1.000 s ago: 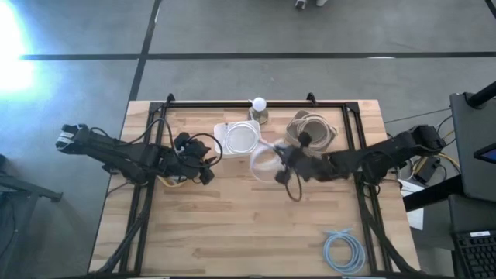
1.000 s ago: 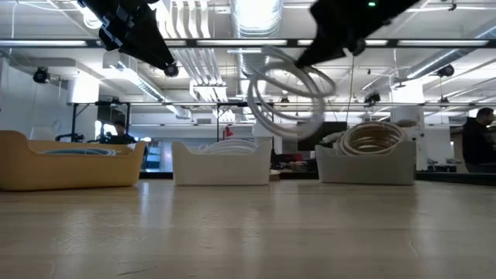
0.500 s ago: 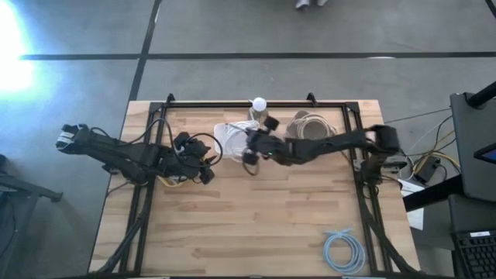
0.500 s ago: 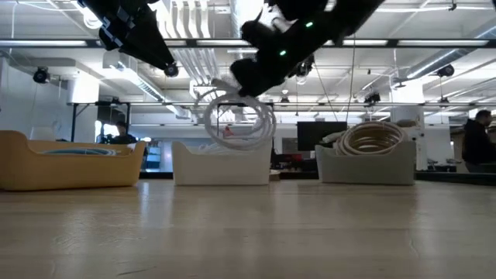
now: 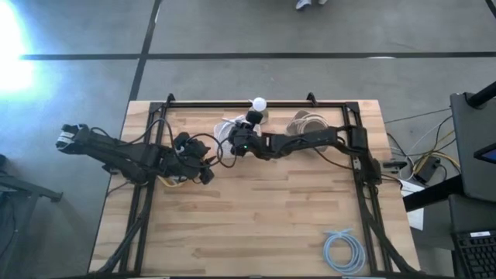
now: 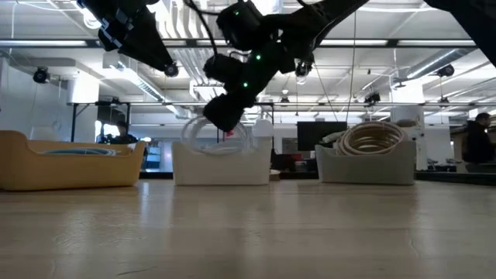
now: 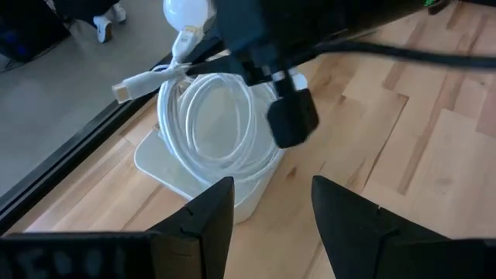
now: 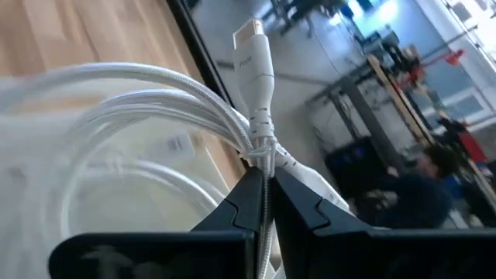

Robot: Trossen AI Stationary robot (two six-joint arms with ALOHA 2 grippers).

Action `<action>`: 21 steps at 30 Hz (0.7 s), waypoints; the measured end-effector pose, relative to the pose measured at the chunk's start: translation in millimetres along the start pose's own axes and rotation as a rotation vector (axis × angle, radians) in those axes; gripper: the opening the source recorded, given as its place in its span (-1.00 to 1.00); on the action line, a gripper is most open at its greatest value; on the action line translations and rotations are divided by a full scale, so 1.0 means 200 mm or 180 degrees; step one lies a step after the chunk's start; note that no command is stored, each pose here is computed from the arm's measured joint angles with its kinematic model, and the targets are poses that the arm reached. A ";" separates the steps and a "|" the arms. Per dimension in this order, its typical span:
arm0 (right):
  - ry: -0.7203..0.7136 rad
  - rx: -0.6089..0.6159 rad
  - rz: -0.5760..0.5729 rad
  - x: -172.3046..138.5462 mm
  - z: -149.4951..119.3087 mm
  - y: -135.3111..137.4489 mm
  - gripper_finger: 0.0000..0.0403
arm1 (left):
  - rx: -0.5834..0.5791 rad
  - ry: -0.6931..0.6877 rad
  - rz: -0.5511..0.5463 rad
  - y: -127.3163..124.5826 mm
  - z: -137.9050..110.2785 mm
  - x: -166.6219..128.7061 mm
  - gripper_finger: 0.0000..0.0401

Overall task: Sort HDMI cables
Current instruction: Put the white hdmi cable into the white bin, then put the blue hdmi cable into the yellow bin

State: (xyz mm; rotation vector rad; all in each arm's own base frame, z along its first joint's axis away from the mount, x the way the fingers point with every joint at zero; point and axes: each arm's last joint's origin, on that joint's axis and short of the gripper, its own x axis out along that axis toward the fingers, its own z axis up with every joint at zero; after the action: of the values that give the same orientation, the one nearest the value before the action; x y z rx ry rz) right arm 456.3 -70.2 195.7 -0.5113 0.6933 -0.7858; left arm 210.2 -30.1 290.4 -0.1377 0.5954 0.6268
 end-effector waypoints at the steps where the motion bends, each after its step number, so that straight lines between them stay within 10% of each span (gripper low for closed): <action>1: 0.0057 -0.0030 -0.0014 0.01 -0.01 0.00 -0.91 | 0.0003 0.0004 -0.0001 0.00 0.00 0.00 -0.11; 21: 0.0359 0.0218 -0.0126 0.13 -0.09 -0.10 -0.72 | -0.0016 0.0008 0.0004 0.00 0.00 0.00 -0.11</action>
State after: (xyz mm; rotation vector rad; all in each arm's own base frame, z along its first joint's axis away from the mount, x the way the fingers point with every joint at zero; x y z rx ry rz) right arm 447.9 -104.3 187.5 -0.4220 0.7595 -0.8778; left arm 210.0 -30.1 290.1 -0.1430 0.5965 0.6296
